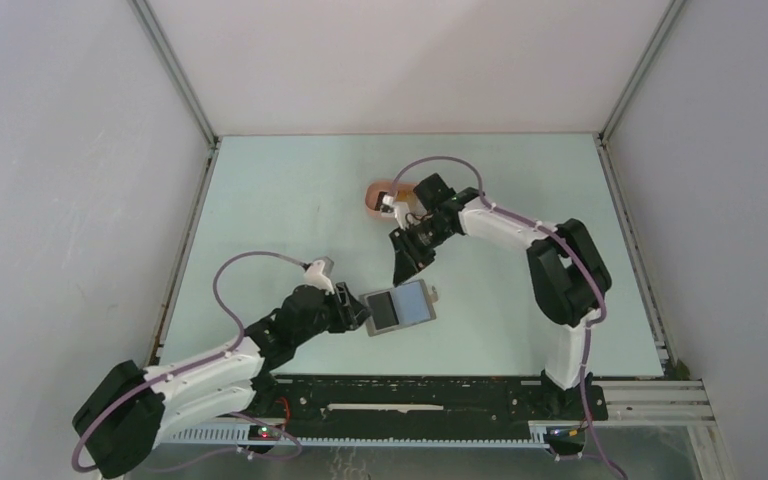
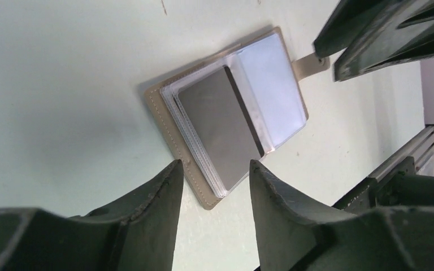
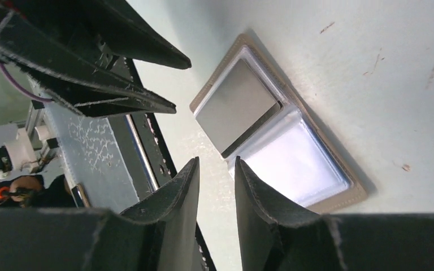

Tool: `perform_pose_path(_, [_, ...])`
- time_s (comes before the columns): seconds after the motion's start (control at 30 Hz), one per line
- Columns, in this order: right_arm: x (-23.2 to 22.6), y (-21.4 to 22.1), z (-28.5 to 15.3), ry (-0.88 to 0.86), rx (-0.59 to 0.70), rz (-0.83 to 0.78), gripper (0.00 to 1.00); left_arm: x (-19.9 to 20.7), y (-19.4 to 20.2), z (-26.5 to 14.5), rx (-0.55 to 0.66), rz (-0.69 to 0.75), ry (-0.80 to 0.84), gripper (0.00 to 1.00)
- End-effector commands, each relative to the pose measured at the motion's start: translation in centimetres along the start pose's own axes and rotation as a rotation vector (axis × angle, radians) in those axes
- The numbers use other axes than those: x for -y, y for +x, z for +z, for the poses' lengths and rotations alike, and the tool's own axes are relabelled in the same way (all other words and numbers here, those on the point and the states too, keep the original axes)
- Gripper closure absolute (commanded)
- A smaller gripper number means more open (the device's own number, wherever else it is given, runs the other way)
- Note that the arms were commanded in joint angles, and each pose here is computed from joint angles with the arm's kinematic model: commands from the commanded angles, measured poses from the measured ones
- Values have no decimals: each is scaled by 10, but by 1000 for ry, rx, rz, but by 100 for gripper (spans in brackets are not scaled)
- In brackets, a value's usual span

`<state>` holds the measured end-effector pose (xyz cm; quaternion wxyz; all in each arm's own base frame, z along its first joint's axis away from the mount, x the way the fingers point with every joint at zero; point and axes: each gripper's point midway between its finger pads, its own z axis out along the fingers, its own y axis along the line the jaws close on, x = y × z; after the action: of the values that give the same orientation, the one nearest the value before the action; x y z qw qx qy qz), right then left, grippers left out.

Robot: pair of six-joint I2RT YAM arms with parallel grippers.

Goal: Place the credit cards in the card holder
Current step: Insert the credit card into the card holder, then pick up the credit card from the storage box.

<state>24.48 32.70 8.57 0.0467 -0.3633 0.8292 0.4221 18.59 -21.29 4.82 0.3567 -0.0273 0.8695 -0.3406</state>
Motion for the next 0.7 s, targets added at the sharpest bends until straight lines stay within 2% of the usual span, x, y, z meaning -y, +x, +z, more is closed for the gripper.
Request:
perform_pose_path(0.0, [-20, -20, -37, 11, 84, -160, 62, -5, -14, -11, 58, 73, -30, 46])
perform_pose_path(0.13, [-25, -37, -70, 74, 173, -252, 62, 16, -39, -17, 131, 121, 27, 39])
perform_pose_path(0.37, [-33, -77, -158, 274, 435, -404, 60, 61, -90, -24, 250, 262, 108, 29])
perform_pose_path(0.4, [-34, -84, -171, 303, 472, -428, 54, 66, -96, -25, 260, 287, 111, 27])
perform_pose_path(0.5, [-30, -100, -202, 351, 558, -445, 23, 76, -116, -25, 301, 342, 101, 17])
perform_pose_path(0.53, [-29, -105, -210, 336, 568, -426, 18, 78, -123, -24, 323, 353, 92, 12])
perform_pose_path(0.57, [-32, -108, -216, 288, 567, -401, 18, 81, -132, -25, 347, 362, 85, 3])
perform_pose_path(0.67, [-18, -114, -223, 229, 542, -277, 21, 93, -159, -25, 416, 385, 82, 0])
